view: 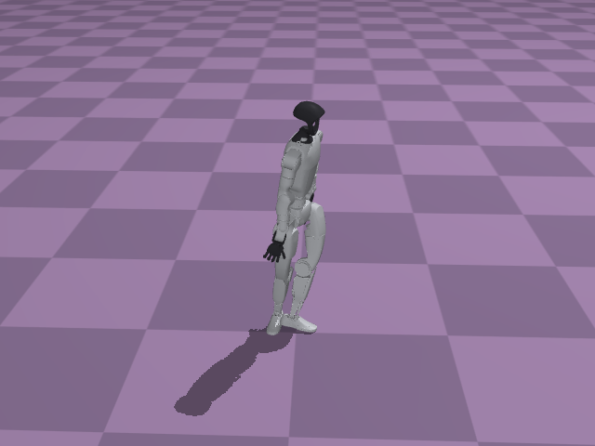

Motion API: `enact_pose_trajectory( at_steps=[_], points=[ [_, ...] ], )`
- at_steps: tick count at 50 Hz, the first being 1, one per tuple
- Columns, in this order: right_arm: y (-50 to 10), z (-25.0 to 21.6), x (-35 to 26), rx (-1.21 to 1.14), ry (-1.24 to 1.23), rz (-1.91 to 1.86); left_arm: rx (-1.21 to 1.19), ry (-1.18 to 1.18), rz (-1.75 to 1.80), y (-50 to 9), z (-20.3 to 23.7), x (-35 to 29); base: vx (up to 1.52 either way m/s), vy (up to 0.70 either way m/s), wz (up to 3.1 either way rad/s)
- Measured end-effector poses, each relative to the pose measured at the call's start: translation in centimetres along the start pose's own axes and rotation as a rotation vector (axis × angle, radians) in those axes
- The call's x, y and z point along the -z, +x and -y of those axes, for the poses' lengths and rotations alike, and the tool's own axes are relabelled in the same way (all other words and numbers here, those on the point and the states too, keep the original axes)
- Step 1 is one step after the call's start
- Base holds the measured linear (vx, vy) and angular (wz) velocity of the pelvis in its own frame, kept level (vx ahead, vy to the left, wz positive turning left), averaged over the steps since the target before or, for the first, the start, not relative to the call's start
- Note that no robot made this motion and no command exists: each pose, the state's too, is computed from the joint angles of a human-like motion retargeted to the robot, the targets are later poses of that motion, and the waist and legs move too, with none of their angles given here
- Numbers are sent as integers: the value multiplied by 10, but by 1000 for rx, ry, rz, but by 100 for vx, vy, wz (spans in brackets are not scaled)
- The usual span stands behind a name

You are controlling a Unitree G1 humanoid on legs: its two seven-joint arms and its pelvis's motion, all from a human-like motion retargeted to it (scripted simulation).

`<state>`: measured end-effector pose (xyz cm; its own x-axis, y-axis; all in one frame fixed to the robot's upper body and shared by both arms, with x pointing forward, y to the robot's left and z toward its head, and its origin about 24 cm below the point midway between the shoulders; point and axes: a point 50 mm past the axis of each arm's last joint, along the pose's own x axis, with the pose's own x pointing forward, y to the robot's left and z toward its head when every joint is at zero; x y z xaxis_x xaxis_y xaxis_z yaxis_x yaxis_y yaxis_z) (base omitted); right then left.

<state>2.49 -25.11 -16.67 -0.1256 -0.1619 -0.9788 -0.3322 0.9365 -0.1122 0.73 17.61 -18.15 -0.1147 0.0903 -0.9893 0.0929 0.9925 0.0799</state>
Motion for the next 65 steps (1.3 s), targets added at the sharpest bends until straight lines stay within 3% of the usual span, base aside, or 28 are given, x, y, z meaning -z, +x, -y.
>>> enact_pose_trajectory(
  at_steps=[5,12,17,21,27,35,41,48,53,56,61,65],
  points=[
    [-5,20,-7,135,-138,-55,237,68,-251,-2,31,66,32,22,70],
    [-5,-10,-22,99,-32,38,454,340,-375,-8,33,111,42,3,36],
    [2,-38,-10,50,114,94,198,406,-252,0,-1,69,36,-4,57],
    [7,-54,22,-93,51,-87,-8,322,-97,-1,-30,13,41,-5,49],
    [4,-61,68,-269,-28,-299,-129,252,159,-24,-58,-83,50,-12,17],
    [-3,-73,109,-309,176,-422,-190,393,487,-63,-45,-171,80,-14,93],
    [-8,-77,118,-331,307,-481,-234,557,498,-50,-32,-148,101,-24,-10],
    [-1,-62,61,-313,260,-306,-115,540,287,-19,-32,-76,94,-13,-9],
    [0,-32,-2,-103,143,-99,-163,457,157,-6,-48,-19,62,57,3],
    [-6,-16,-39,3,82,24,-143,376,32,1,-35,19,56,62,90],
    [-28,6,-102,37,26,201,65,270,-209,1,-15,62,84,7,25],
    [-43,2,-139,35,136,355,278,351,-271,-2,-11,65,86,6,-26]
  ],
)
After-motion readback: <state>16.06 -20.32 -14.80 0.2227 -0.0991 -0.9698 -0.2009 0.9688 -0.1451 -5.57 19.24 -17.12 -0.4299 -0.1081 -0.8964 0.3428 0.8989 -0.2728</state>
